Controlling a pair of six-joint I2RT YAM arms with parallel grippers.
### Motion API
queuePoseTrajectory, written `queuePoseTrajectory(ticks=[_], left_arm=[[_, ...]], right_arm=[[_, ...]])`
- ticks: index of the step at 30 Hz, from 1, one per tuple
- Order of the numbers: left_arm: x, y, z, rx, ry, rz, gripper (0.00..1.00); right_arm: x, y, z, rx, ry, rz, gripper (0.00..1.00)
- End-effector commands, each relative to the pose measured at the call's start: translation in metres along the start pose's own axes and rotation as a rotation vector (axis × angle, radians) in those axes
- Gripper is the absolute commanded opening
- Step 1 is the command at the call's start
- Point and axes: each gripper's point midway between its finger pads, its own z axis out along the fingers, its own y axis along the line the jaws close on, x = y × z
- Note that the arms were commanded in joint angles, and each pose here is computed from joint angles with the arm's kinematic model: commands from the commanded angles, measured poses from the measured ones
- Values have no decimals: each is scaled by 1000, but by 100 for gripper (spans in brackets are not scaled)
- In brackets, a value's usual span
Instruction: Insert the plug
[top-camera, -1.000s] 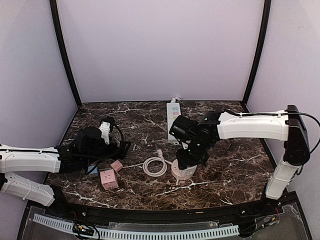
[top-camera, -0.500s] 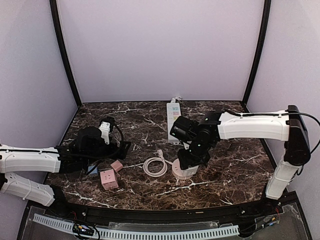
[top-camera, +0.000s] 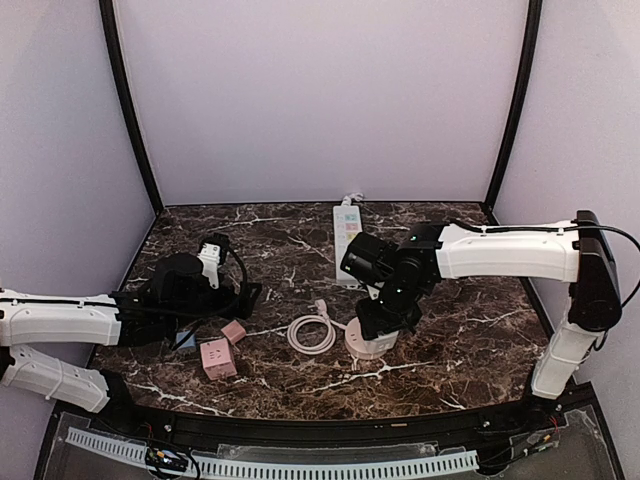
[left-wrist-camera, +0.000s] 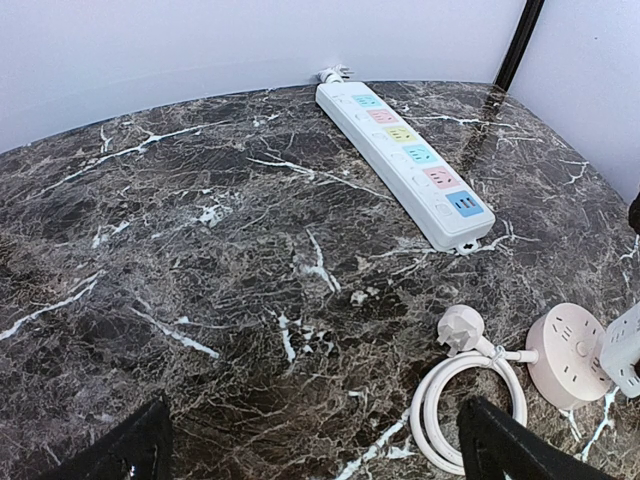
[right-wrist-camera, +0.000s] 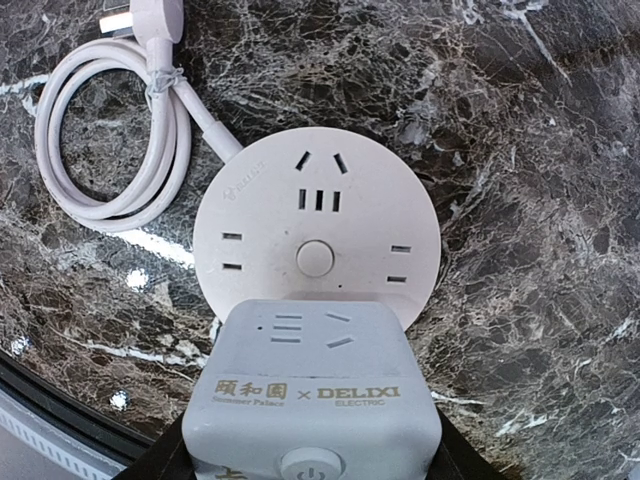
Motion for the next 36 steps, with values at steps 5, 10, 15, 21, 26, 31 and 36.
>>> queuePoseTrajectory(ticks=[5, 10, 15, 21, 26, 31, 36], left_arm=[[4, 4, 0, -6, -2, 9, 100], [3, 4, 0, -6, -3, 9, 100], [3, 4, -1, -5, -5, 8, 100], [2, 3, -1, -3, -5, 8, 100], [2, 3, -1, -2, -5, 7, 100], [2, 3, -1, -2, -7, 6, 100], [3, 3, -1, -2, -4, 7, 100]], right_arm=[[-8, 5, 2, 14, -12, -37, 0], [-10, 9, 1, 6, -13, -41, 0], [-7, 8, 3, 20, -3, -41, 0], [-4, 5, 8, 44, 8, -44, 0], [-4, 2, 12, 64, 14, -46, 0], [-3, 1, 16, 76, 22, -52, 0], [-4, 1, 19, 81, 27, -56, 0]])
